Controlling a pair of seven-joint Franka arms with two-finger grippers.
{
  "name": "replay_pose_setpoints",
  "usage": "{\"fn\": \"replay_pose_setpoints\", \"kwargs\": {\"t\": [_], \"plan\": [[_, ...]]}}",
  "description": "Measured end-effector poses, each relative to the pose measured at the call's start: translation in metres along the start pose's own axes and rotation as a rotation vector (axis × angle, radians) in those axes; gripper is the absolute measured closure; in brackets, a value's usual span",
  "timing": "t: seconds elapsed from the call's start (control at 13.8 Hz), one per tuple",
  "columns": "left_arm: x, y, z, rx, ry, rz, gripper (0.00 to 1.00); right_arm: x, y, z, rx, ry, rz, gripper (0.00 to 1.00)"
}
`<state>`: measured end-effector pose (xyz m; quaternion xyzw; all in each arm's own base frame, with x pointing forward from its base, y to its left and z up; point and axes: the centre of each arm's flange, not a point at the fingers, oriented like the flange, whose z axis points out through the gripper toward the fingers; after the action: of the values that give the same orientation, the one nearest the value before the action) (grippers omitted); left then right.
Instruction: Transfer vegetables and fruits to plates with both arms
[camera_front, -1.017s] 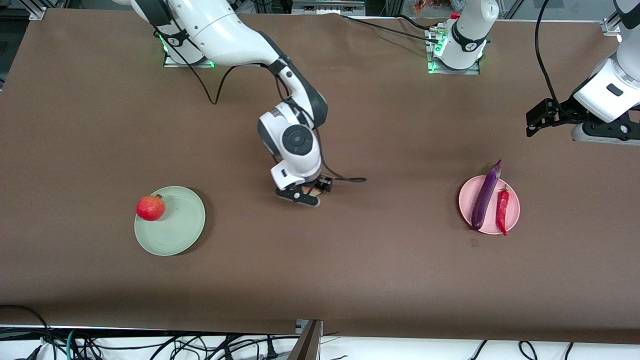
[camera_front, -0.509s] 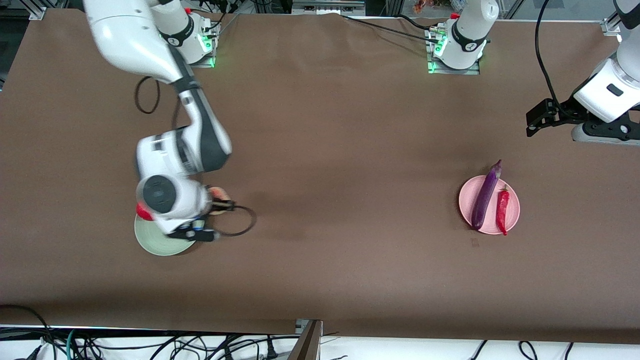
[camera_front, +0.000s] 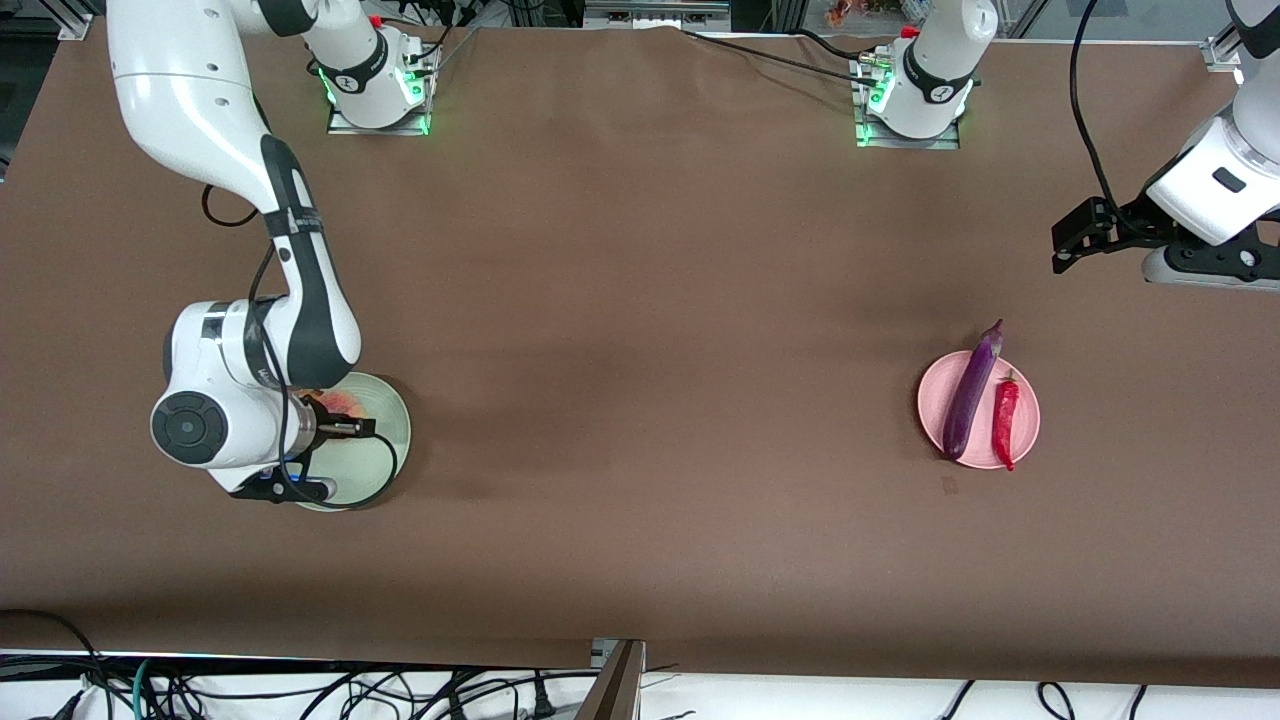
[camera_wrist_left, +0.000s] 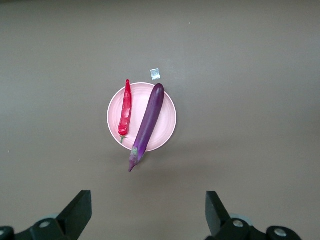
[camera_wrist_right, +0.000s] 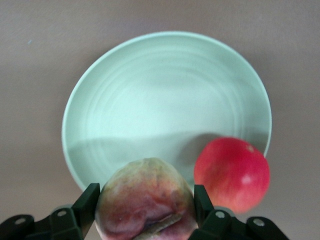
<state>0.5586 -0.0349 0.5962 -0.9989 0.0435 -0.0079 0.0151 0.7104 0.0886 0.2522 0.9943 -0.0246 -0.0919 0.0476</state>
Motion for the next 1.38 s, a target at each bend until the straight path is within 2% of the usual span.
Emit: {"fn": "replay_pose_setpoints", "kwargs": {"t": [0.15, 0.51, 0.65, 0.73, 0.8, 0.94, 1.24, 1.38], "plan": [[0.000, 0.000, 0.000, 0.000, 0.000, 0.000, 0.00, 0.003, 0.000, 0.021, -0.001, 0.021, 0.001, 0.19], [0.000, 0.000, 0.000, 0.000, 0.000, 0.000, 0.00, 0.002, 0.000, 0.039, -0.006, 0.013, 0.001, 0.19], [0.000, 0.000, 0.000, 0.000, 0.000, 0.000, 0.00, 0.003, 0.000, 0.038, -0.004, 0.018, 0.000, 0.04], [0.000, 0.000, 0.000, 0.000, 0.000, 0.000, 0.00, 0.003, 0.000, 0.034, -0.003, 0.023, -0.002, 0.00], [0.000, 0.000, 0.000, 0.000, 0.000, 0.000, 0.00, 0.002, 0.000, 0.027, -0.001, 0.024, -0.003, 0.00], [0.000, 0.000, 0.000, 0.000, 0.000, 0.000, 0.00, -0.004, 0.001, -0.001, 0.003, -0.002, -0.011, 0.00], [0.000, 0.000, 0.000, 0.000, 0.000, 0.001, 0.00, -0.031, 0.012, -0.094, 0.018, -0.050, -0.032, 0.00], [0.000, 0.000, 0.000, 0.000, 0.000, 0.001, 0.00, -0.047, 0.026, -0.137, 0.010, -0.042, -0.043, 0.00]]}}
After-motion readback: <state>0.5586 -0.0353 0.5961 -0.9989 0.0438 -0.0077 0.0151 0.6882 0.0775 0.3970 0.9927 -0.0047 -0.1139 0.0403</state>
